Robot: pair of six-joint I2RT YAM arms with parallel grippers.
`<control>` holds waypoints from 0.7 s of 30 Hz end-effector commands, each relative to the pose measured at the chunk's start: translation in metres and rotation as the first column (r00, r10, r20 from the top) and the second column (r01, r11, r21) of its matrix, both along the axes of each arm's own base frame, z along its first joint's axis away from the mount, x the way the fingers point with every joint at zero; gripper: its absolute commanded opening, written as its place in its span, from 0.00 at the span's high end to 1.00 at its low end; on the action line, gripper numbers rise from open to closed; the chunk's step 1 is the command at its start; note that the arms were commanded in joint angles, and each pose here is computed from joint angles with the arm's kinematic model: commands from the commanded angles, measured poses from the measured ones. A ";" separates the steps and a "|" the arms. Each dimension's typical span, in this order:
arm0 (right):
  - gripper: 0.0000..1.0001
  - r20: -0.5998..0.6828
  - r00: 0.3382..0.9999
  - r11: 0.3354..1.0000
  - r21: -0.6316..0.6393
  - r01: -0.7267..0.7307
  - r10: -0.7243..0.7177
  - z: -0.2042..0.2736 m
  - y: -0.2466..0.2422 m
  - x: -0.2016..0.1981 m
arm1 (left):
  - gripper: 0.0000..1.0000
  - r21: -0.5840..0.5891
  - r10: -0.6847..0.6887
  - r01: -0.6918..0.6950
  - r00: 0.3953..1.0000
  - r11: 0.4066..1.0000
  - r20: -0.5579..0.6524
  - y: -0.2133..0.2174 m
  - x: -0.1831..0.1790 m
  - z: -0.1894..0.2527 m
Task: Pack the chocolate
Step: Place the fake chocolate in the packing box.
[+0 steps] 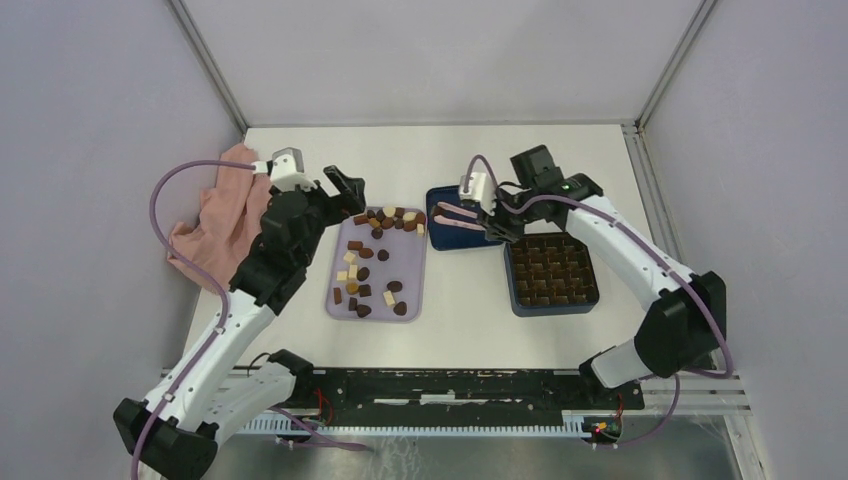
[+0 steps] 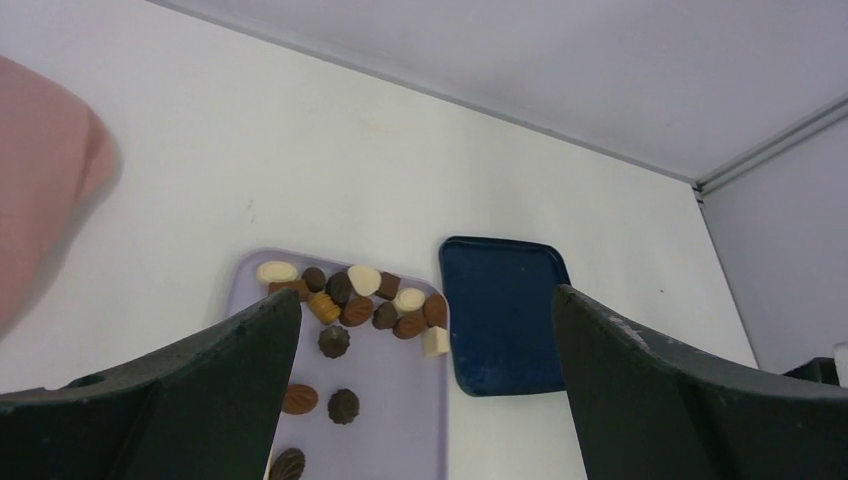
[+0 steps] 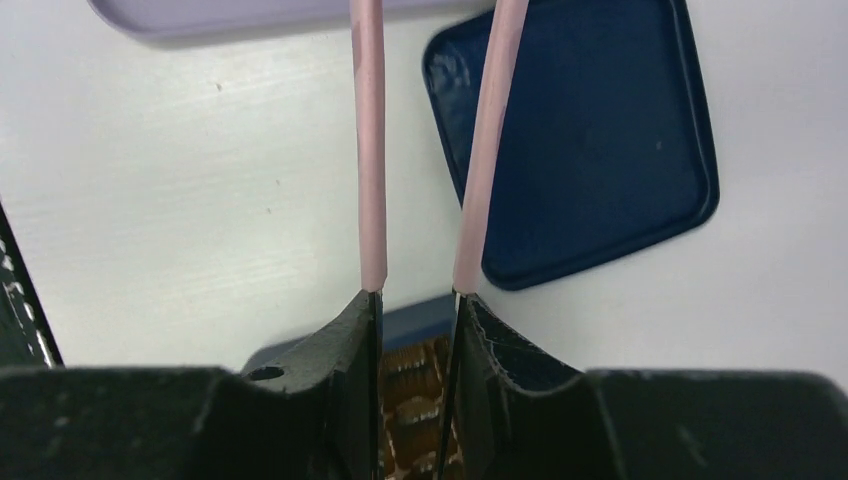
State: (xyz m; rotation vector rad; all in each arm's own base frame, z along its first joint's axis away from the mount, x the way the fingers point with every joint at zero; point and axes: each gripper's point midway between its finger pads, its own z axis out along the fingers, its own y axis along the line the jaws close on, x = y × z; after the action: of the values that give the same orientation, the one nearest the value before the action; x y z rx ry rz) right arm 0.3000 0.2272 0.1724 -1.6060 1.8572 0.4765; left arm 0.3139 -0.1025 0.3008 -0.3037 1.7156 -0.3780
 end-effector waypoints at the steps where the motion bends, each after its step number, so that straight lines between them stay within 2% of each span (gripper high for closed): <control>1: 0.85 -0.005 1.000 1.000 -0.007 0.029 -0.029 -0.008 -0.041 -0.007 | 0.00 -0.103 -0.086 0.089 0.996 0.991 0.035 -0.029 0.017 0.010; 9: 0.83 0.046 0.977 0.967 -0.137 0.214 -0.210 -0.033 -0.143 -0.018 | 0.00 -0.097 -0.125 0.121 0.991 0.988 -0.038 -0.047 0.036 -0.009; 14: 0.83 0.041 0.954 0.937 -0.179 0.300 -0.298 -0.047 -0.176 -0.024 | 0.00 -0.091 -0.155 0.149 0.986 0.985 -0.056 -0.056 0.043 -0.013; 21: 0.82 0.031 0.943 0.910 -0.256 0.327 -0.330 -0.070 -0.195 -0.033 | 0.00 -0.091 -0.166 0.160 0.984 0.983 -0.060 -0.060 0.048 -0.014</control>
State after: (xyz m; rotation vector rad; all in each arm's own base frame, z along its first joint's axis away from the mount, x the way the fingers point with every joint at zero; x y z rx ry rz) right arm 0.2664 0.0431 0.1079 -1.3744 2.2201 0.1818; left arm 0.3540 -0.1553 0.2558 -0.2146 1.8812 -0.4906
